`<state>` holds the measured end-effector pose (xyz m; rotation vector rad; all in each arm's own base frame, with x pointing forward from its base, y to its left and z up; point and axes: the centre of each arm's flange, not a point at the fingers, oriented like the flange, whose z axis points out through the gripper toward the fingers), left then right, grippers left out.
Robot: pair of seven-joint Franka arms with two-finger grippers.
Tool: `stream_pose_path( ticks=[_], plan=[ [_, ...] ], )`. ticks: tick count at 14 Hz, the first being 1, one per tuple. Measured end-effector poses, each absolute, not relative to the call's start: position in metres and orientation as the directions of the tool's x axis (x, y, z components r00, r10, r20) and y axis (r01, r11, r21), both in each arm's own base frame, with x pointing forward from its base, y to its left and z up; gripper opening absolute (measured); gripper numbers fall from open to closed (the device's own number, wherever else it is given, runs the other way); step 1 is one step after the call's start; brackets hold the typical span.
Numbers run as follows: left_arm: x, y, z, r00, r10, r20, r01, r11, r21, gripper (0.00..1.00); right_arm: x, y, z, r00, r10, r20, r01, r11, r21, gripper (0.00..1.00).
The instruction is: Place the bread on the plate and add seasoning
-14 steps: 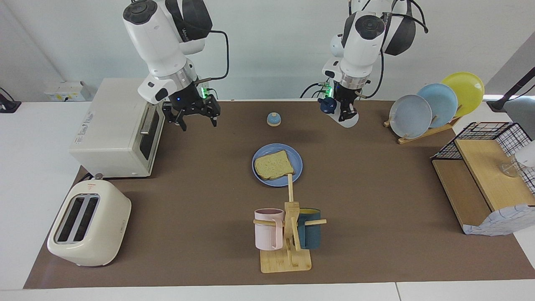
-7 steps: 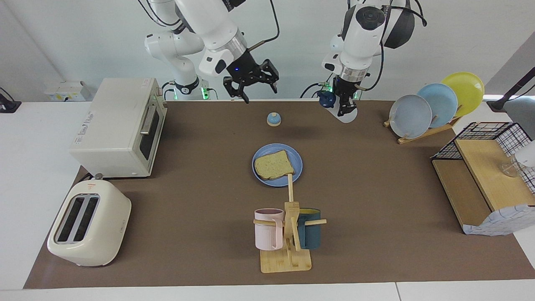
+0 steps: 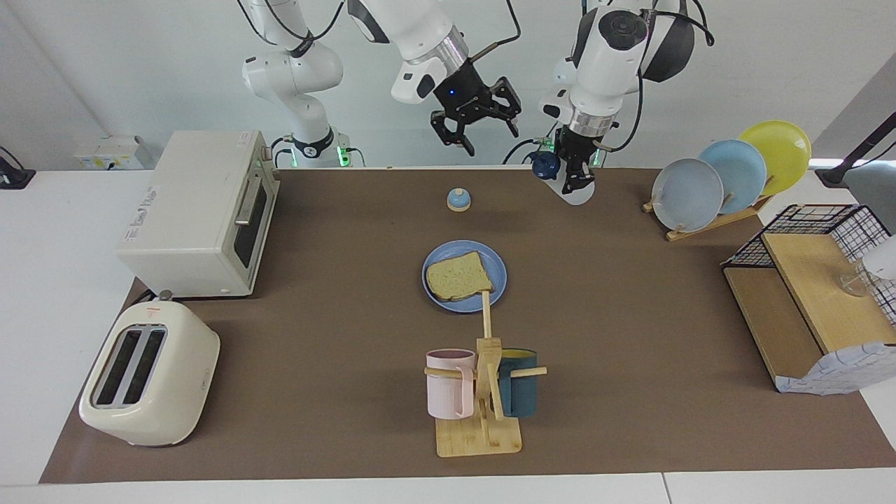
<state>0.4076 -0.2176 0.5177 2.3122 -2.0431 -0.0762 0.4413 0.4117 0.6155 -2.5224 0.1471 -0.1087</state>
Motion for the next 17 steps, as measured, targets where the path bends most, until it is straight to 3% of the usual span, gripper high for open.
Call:
stream_pose_path(
  ticks=[10, 16, 17],
  plan=[
    [0.407, -0.218, 0.518, 0.127, -0.992, 0.01, -0.989, -0.126, 0.079, 0.44, 0.44, 0.43, 0.598, 0.992, -0.111, 0.054, -0.06, -0.815, -0.576, 0.47],
    [0.407, -0.218, 0.518, 0.128, -0.992, 0.011, -0.989, -0.127, 0.079, 0.44, 0.433, 0.438, 0.593, 0.995, -0.093, 0.047, -0.05, -0.819, -0.572, 0.44],
    [0.407, -0.218, 0.518, 0.128, -0.992, 0.011, -0.989, -0.127, 0.079, 0.44, 0.433, 0.438, 0.593, 0.995, -0.092, 0.046, -0.049, -0.819, -0.571, 0.38]
  ],
)
